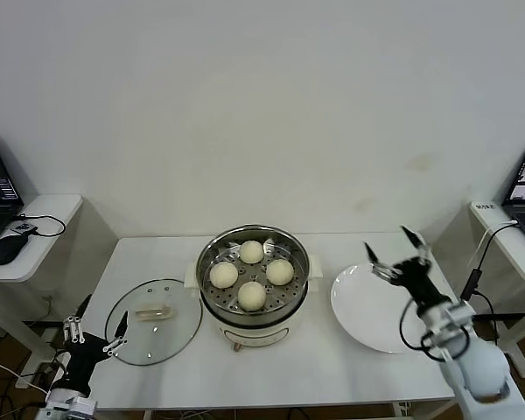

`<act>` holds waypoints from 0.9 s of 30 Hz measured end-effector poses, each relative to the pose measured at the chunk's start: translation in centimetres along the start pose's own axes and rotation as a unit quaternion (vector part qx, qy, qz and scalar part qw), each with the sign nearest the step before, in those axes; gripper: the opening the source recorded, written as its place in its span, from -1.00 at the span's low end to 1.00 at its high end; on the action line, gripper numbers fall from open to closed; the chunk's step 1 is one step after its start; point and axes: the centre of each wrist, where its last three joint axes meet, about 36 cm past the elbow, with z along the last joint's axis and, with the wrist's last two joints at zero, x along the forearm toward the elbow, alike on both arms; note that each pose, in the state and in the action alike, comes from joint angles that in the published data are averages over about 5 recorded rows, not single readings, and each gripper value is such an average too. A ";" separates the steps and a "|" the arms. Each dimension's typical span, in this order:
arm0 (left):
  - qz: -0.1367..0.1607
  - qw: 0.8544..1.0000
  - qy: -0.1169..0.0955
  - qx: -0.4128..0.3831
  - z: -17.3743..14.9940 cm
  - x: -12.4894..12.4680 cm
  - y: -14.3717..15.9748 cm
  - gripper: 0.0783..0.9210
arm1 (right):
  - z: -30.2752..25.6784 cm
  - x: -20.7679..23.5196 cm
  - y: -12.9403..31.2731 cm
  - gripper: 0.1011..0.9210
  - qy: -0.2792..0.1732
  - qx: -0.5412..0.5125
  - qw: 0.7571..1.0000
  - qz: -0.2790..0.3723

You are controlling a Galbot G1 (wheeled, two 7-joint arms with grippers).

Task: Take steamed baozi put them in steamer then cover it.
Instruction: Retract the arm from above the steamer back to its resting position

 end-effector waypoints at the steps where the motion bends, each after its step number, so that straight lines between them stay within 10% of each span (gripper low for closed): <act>1: 0.008 1.000 -0.002 -0.029 0.3 -0.1 0.0 0.77 | 0.2 0.7 0.0 0.76 0.002 -0.003 1.000 0.011; 11: 0.076 0.973 -0.014 -0.219 2.1 -2.1 -0.6 0.77 | 1.6 5.9 0.6 0.76 0.016 -0.012 0.995 0.098; 27: 0.100 0.957 -0.014 -0.273 3.2 -6.8 -2.9 0.77 | 1.5 9.9 1.3 0.76 0.036 0.002 0.988 0.147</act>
